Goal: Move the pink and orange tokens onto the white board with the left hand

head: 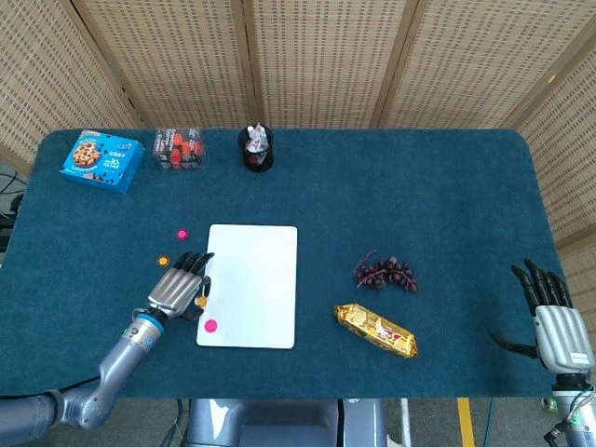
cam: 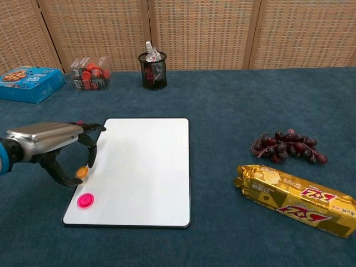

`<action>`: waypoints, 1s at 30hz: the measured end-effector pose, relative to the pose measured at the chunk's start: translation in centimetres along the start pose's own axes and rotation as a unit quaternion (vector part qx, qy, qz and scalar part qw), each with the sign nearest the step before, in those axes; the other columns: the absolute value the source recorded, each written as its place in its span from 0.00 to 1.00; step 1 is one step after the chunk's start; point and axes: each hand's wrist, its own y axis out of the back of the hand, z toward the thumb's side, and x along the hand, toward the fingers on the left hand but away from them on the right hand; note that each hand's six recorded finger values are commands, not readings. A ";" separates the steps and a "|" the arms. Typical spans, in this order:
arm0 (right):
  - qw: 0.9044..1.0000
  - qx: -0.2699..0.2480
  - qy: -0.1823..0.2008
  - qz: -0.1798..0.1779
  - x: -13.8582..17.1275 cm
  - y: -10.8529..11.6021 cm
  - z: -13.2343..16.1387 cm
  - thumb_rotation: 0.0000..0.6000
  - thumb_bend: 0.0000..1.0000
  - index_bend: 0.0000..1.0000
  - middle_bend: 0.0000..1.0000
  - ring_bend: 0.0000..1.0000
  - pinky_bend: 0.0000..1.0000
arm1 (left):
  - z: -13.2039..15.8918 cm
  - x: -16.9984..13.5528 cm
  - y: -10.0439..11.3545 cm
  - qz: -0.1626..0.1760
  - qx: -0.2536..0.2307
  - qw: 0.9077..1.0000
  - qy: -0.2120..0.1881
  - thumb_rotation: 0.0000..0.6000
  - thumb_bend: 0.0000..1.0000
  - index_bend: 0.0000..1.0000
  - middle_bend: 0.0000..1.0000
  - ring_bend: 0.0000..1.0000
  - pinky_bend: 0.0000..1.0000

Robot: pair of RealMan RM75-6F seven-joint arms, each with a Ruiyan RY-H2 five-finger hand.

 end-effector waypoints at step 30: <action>1.000 0.000 -0.002 0.005 0.0 -0.2 0.1 1.00 0.00 0.00 0.00 0.00 0.00 | -12.2 1.4 1.1 0.032 -0.049 0.990 0.129 1.00 0.30 0.31 0.00 0.00 0.00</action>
